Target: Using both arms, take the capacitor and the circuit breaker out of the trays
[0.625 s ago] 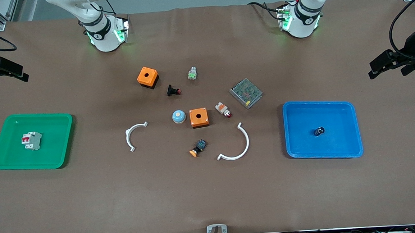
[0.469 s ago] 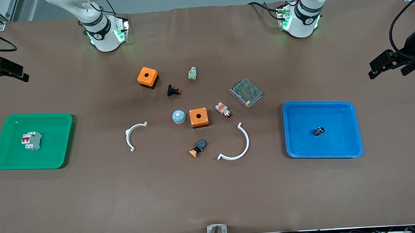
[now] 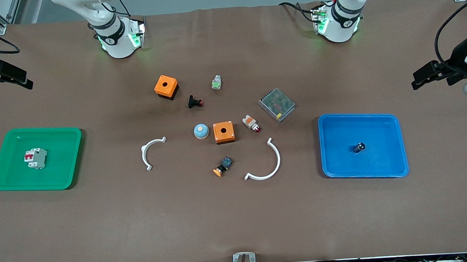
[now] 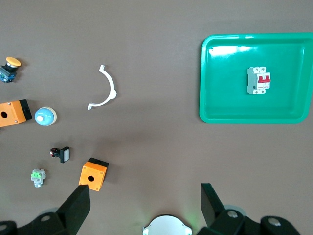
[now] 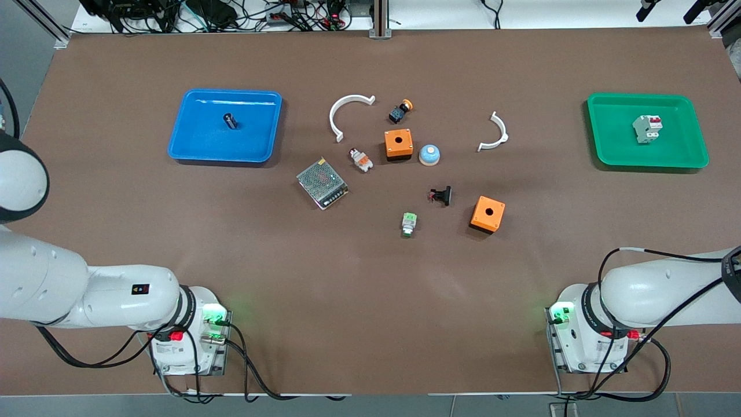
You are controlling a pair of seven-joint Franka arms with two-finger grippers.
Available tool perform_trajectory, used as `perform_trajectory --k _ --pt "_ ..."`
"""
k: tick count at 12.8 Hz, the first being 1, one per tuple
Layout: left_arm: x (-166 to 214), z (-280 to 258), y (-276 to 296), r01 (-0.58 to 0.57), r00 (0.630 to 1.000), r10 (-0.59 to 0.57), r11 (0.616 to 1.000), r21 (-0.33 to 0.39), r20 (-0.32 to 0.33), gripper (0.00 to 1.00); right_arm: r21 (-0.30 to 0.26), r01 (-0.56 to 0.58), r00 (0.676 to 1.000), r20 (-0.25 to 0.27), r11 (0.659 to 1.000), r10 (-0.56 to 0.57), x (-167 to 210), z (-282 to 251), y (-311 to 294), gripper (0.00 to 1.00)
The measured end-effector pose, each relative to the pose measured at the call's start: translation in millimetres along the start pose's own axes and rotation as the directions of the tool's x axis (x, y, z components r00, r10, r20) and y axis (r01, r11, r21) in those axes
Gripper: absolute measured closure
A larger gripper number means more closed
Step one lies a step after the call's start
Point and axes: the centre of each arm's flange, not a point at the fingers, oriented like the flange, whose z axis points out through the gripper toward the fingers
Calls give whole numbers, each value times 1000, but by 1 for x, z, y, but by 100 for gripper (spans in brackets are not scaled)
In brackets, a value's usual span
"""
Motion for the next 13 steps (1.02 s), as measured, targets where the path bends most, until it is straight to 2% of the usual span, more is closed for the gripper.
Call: perform_trajectory --k 2,4,9,13 --pt "23 44 -3 6 998 -6 1000 0 64 0 0 9 1000 -4 1000 -9 -2 0 0 0" --pt "53 98 -3 8 996 -8 1000 -3 86 0 0 11 1000 -5 1000 -11 -2 1 -1 0" --pt "110 220 3 5 998 -4 1000 -18 61 0 0 8 1000 -10 1000 -8 0 2 1 0" --pt "125 275 6 2 998 -1 1000 -23 59 0 -1 14 1000 -24 1000 -14 2 2 -1 0"
